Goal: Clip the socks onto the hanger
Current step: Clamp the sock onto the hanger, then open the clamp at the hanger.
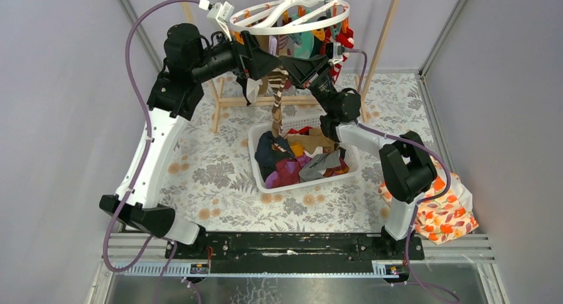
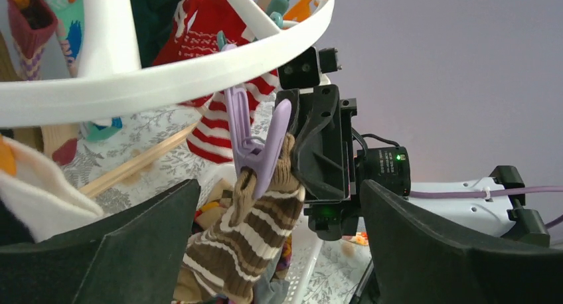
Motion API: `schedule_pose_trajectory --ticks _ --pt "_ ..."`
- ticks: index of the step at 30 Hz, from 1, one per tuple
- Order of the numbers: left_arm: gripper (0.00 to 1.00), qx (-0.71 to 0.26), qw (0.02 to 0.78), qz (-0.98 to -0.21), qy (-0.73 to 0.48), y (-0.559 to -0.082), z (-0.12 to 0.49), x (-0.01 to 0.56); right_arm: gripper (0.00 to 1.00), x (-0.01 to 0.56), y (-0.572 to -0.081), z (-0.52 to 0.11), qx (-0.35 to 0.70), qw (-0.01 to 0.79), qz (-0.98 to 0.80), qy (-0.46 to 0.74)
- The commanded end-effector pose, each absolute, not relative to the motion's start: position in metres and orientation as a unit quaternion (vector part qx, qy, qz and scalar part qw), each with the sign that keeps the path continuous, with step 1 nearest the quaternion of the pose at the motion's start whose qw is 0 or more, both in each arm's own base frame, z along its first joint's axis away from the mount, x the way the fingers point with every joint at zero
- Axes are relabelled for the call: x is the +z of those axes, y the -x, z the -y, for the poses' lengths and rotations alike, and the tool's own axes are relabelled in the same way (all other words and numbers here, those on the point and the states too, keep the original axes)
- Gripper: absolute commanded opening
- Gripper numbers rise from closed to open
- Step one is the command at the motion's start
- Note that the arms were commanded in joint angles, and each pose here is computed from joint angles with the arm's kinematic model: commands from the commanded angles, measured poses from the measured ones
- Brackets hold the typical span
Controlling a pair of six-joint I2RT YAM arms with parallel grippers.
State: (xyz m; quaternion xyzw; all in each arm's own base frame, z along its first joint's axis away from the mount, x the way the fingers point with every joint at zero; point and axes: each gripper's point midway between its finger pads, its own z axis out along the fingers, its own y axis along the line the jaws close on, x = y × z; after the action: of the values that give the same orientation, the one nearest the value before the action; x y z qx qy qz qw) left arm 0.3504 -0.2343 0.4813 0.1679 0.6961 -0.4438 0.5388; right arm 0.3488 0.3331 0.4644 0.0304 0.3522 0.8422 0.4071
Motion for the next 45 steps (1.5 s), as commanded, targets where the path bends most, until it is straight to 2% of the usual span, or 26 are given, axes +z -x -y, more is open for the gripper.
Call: schedule_pose_trajectory --ticks 1,6,14,21,26,29,31,34,36,37,40,45 --pt "0.99 -0.416 0.562 -0.695 -0.167 -0.339 0.221 0.485 0.15 0.501 -0.315 -0.313 0.852 0.442 -0.280 0.022" --pt "0.98 -0.409 0.539 -0.715 -0.176 -0.326 0.218 0.454 0.16 0.498 -0.316 -0.316 0.849 0.443 -0.288 0.023" --pt "0.85 -0.439 0.464 -0.746 -0.190 -0.316 0.234 0.398 0.19 0.501 -0.313 -0.331 0.836 0.449 -0.315 0.033" --pt "0.94 -0.386 0.468 -0.770 -0.198 -0.313 0.248 0.362 0.21 0.498 -0.311 -0.353 0.798 0.476 -0.368 0.034" --pt "0.90 -0.306 0.504 -0.795 -0.147 -0.337 0.229 0.343 0.22 0.493 -0.317 -0.352 0.782 0.488 -0.387 0.008" --pt "0.81 -0.265 0.526 -0.798 -0.130 -0.351 0.218 0.337 0.23 0.491 -0.318 -0.355 0.777 0.488 -0.399 0.008" --pt "0.70 -0.251 0.536 -0.795 -0.128 -0.358 0.215 0.338 0.24 0.490 -0.317 -0.357 0.776 0.486 -0.403 0.009" --pt "0.40 -0.242 0.546 -0.792 -0.123 -0.363 0.213 0.342 0.32 0.487 -0.316 -0.357 0.773 0.484 -0.410 0.008" --pt "0.21 -0.239 0.552 -0.789 -0.121 -0.363 0.211 0.345 0.42 0.484 -0.317 -0.355 0.763 0.492 -0.420 0.006" --pt "0.16 -0.237 0.555 -0.788 -0.122 -0.363 0.210 0.346 0.48 0.481 -0.318 -0.354 0.757 0.496 -0.426 0.006" --pt "0.06 -0.232 0.558 -0.787 -0.127 -0.358 0.206 0.348 0.60 0.472 -0.319 -0.347 0.733 0.513 -0.446 0.002" --pt "0.00 -0.223 0.558 -0.788 -0.137 -0.351 0.201 0.345 0.62 0.455 -0.324 -0.325 0.706 0.539 -0.460 -0.021"
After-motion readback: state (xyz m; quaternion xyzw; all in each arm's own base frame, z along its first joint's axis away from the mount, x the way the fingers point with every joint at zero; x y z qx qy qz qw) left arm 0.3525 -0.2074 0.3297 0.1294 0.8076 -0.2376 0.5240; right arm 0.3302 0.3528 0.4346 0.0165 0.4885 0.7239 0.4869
